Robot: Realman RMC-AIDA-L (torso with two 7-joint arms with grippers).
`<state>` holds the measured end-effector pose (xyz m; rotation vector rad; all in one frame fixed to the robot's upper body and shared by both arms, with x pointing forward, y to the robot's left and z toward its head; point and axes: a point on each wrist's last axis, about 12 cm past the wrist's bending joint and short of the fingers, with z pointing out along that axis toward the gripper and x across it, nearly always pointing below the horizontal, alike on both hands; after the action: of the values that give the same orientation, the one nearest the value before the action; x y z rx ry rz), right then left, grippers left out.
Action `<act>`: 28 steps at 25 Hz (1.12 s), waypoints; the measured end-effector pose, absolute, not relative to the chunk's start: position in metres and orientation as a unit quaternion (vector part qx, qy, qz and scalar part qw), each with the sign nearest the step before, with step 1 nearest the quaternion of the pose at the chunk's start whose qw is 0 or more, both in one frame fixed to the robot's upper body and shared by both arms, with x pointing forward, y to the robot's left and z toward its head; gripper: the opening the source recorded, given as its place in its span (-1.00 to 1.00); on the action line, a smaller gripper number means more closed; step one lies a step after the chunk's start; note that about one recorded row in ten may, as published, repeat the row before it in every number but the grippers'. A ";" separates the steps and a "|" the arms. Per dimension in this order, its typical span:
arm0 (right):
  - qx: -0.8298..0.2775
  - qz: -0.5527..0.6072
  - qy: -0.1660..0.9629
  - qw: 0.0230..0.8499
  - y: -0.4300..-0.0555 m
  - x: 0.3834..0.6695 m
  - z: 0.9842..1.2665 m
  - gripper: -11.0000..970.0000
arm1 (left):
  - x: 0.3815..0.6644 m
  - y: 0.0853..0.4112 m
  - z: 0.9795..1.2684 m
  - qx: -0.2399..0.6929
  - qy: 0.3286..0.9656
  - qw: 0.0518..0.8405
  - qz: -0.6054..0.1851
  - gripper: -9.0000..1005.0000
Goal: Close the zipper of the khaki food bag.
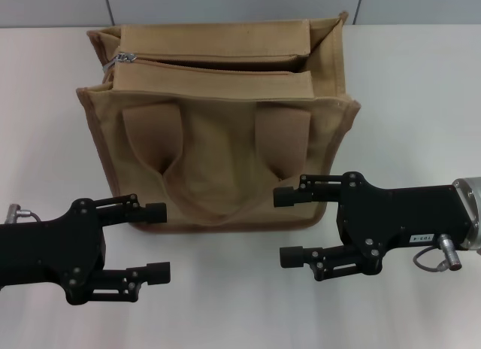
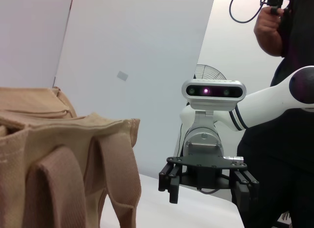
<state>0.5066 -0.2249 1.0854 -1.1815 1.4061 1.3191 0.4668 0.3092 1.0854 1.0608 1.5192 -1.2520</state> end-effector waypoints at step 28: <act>-0.473 0.525 0.561 0.431 -0.226 0.508 1.087 0.60 | 0.464 0.389 1.105 0.335 0.664 0.545 -0.387 0.49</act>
<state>0.5081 -0.2261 1.0872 -1.1807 1.3997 1.3091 0.4638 0.3888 1.1055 0.7942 1.5750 -0.9167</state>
